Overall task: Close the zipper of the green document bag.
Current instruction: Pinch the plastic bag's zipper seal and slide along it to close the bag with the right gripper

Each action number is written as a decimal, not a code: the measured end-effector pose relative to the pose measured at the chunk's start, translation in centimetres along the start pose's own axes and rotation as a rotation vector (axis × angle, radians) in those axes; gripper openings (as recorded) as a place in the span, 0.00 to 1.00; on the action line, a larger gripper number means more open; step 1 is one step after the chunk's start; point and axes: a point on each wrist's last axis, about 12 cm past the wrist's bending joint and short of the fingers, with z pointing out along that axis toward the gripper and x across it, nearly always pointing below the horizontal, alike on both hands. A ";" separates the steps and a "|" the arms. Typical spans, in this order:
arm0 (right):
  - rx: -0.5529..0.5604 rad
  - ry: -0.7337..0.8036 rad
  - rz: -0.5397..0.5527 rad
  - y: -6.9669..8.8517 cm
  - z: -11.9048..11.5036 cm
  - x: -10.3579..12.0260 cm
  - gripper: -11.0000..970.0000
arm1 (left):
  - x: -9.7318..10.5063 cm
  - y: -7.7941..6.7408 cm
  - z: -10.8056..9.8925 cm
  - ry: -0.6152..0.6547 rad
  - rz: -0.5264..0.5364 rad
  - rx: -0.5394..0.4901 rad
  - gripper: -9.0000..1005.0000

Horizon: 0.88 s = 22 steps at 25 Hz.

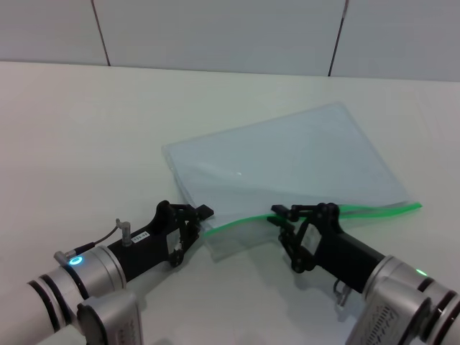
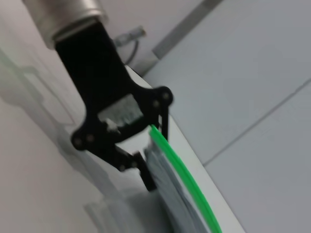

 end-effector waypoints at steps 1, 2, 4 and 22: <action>0.009 0.008 0.000 0.0 -0.2 0.1 0.09 | 0.0 0.0 0.0 0.001 -0.001 0.001 0.11; 0.016 0.016 -0.001 -0.1 -0.3 0.3 0.09 | 0.0 -0.1 -0.1 0.002 -0.001 0.001 0.11; 0.027 0.028 0.004 -0.1 -0.5 0.5 0.10 | 0.0 -0.1 -0.1 0.005 -0.002 0.003 0.11; 0.203 0.222 0.056 -1.6 -4.0 4.1 0.15 | 0.0 -0.4 -0.4 0.017 -0.012 0.012 0.12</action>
